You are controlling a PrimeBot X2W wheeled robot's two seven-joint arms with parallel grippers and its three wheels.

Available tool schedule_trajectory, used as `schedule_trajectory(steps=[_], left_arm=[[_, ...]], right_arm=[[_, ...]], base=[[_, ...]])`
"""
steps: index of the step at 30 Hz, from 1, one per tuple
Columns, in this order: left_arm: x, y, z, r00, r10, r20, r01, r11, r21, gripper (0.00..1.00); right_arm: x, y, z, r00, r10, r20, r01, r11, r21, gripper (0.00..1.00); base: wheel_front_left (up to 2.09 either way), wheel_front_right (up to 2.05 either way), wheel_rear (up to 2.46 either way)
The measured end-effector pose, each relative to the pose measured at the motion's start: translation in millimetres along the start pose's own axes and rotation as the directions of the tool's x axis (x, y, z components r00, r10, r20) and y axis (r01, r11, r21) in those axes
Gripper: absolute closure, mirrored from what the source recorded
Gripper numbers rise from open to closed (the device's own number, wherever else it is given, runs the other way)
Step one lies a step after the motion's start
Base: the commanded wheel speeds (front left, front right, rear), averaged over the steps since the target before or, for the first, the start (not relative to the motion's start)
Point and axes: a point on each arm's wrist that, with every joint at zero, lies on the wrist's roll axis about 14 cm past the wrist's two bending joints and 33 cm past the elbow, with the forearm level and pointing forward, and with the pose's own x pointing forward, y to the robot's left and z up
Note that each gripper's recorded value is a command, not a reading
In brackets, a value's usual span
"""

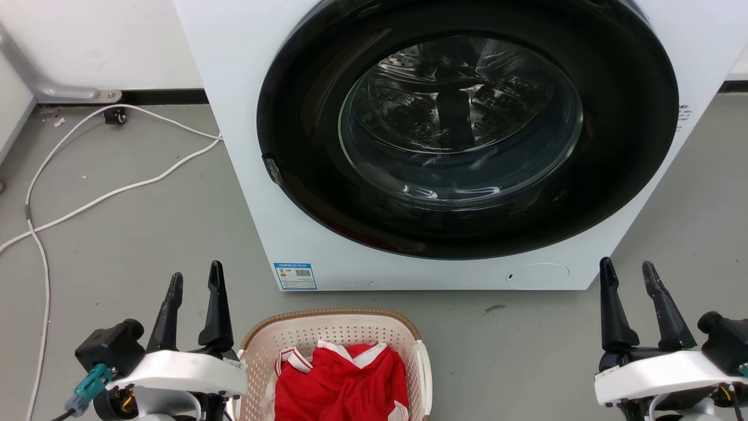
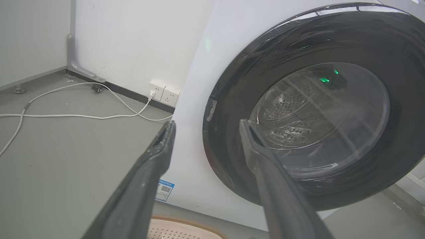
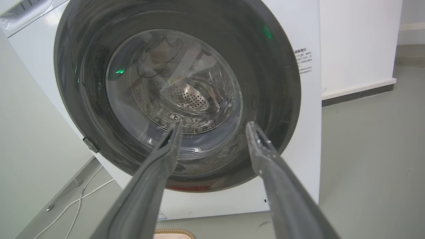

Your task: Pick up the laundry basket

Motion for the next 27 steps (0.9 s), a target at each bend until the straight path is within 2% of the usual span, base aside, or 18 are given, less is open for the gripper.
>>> schedule_trajectory(steps=[16, 27], left_arm=[[0.0, -3.5, 0.1, 1.000, -0.028, 0.014, 0.025, 0.989, 0.147, 0.00], [0.2, -6.9, -0.6, 0.998, -0.052, 0.022, 0.045, 0.967, 0.251, 0.00]], right_arm=[[0.0, 8.9, 2.3, 0.999, 0.045, 0.015, -0.042, 0.987, -0.156, 0.00], [-1.3, 12.3, 2.4, 0.997, 0.072, 0.020, -0.064, 0.960, -0.272, 0.00]], base=[[0.00, 0.00, 0.00], [0.00, 0.00, 0.00]])
